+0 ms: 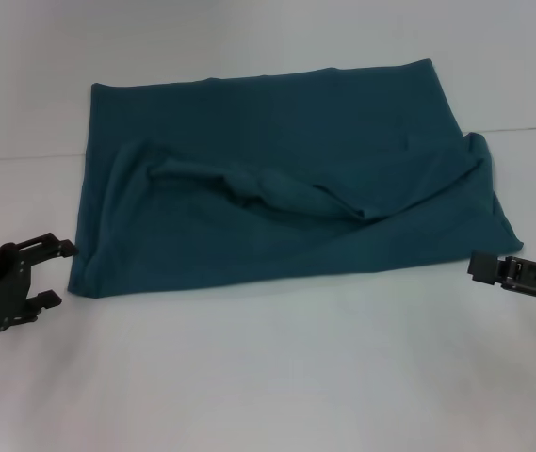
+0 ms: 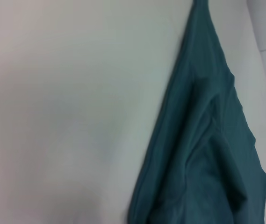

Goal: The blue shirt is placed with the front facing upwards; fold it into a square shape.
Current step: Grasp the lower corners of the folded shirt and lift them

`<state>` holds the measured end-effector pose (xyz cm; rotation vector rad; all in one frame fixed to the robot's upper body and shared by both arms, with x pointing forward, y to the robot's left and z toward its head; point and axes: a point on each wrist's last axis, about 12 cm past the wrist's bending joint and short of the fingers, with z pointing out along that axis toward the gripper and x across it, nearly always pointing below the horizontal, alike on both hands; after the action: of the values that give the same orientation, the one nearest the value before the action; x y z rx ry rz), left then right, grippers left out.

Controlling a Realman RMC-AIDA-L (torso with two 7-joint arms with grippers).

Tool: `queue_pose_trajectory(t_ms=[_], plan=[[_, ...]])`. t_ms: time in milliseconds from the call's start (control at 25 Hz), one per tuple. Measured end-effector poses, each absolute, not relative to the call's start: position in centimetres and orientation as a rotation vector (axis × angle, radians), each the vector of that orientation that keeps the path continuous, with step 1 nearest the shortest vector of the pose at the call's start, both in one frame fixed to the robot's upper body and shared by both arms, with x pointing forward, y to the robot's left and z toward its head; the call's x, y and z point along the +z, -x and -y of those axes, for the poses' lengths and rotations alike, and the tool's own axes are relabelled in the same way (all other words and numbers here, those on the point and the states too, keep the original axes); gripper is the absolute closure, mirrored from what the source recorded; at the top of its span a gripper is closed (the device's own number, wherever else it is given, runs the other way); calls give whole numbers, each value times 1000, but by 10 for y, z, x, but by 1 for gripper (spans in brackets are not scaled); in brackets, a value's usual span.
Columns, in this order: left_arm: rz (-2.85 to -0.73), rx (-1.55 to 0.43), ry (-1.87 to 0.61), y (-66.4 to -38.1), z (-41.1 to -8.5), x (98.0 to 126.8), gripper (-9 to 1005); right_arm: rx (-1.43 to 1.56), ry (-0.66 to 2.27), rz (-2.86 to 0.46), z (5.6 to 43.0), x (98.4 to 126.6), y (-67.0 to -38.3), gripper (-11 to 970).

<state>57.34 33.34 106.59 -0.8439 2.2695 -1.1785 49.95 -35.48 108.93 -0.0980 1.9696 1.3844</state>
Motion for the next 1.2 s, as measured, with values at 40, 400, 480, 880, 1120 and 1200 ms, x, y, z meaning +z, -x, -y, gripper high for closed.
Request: queue_pose_trajectory(t_ms=[40,400,480,880,1120,1200], plan=[[-2266,-1175,857,-574,-333,1064,157,1383,96,-1970,355,1089,-500,31],[-2228,-1160,959,-576,-331,1055,157,1378,86,-1970,356,1089,-500,31],[-2223,-1159,968,-577,-330,1054,157,1377,85,-1967,356,1090,-501,31],[-2217,-1146,1009,-580,-325,1050,158,1374,87,-1965,356,1091,-503,31],[-2221,-1149,1014,-581,-321,1048,157,1370,85,-1965,356,1091,-503,31],[-2223,-1148,1015,-582,-320,1048,157,1370,86,-1965,356,1091,-503,31]])
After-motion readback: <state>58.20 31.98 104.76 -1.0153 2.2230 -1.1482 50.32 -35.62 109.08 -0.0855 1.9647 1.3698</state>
